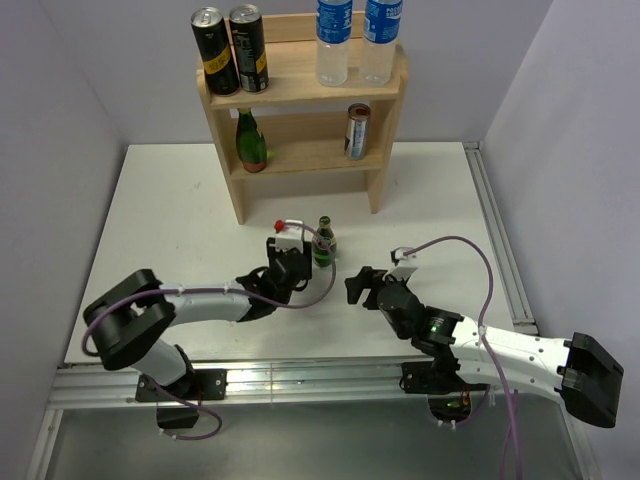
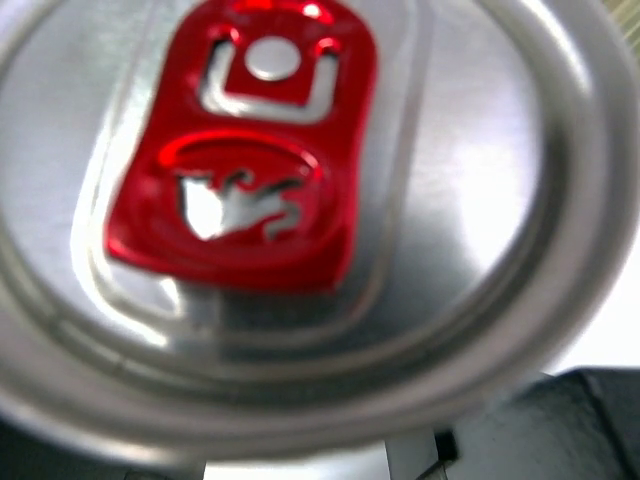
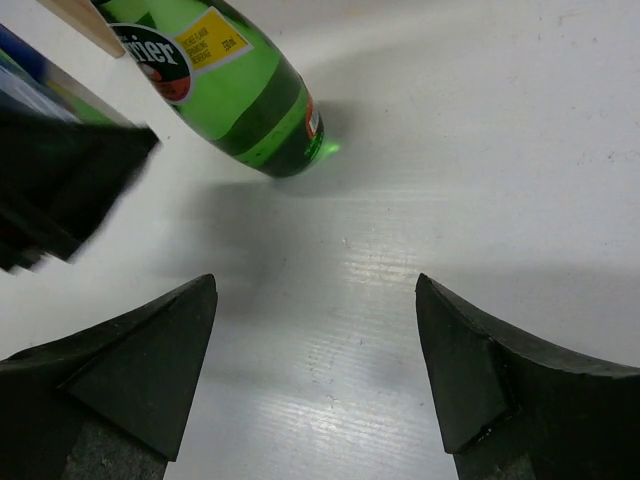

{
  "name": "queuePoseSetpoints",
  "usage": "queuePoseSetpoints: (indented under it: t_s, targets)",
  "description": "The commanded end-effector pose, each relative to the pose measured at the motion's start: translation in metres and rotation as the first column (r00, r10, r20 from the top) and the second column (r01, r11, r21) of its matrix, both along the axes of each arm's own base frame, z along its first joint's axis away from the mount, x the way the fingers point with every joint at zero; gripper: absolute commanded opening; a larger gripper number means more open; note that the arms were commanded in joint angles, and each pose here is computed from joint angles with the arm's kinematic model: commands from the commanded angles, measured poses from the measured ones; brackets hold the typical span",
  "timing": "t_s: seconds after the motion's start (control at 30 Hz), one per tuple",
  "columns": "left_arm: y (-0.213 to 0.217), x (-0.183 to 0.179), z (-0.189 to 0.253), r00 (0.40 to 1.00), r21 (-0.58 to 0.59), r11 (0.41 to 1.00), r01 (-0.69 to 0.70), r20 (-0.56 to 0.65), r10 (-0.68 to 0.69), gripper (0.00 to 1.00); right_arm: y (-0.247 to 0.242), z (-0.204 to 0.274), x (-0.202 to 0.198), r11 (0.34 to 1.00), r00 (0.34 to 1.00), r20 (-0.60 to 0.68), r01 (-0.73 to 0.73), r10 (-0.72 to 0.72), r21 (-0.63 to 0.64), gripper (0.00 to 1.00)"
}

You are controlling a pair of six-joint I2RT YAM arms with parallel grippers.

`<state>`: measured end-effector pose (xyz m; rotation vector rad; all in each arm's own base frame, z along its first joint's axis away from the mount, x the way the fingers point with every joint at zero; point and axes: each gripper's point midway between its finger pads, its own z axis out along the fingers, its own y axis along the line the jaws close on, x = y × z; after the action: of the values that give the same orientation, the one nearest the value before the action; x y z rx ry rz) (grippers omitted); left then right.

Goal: Place and organize the beverage onto the shelf

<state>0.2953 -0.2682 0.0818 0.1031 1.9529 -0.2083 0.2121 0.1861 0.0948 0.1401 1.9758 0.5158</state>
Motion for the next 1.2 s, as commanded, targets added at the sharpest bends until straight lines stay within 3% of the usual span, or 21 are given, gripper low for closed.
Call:
queuePoseSetpoints:
  t_s: [0.0, 0.2, 0.4, 0.73, 1.17]
  targets:
    - [-0.020, 0.022, 0.112, 0.991, -0.122, 0.993, -0.001, 0.134, 0.018, 0.00, 0.000, 0.008, 0.004, 0.999, 1.000, 0.025, 0.017, -0.018, 0.033, 0.87]
    - [-0.034, 0.070, 0.203, 0.974, -0.126, 0.992, 0.019, 0.227, 0.010, 0.00, 0.000, 0.011, 0.005, 0.999, 0.999, 0.033, 0.021, -0.022, 0.039, 0.87]
    - [-0.047, 0.126, 0.250, 0.961, -0.109, 0.994, -0.003, 0.276, 0.033, 0.00, -0.006, 0.009, 0.003, 0.998, 0.999, 0.037, 0.032, -0.034, 0.051, 0.87]
    - [-0.073, 0.179, 0.241, 0.959, -0.093, 0.996, -0.016, 0.280, 0.042, 0.00, -0.012, 0.014, 0.001, 0.996, 0.998, 0.053, 0.040, -0.044, 0.076, 0.87]
    - [-0.090, 0.210, 0.228, 0.949, -0.108, 0.993, -0.045, 0.306, 0.076, 0.00, -0.012, 0.013, -0.001, 0.995, 0.998, 0.056, 0.032, -0.038, 0.095, 0.86]
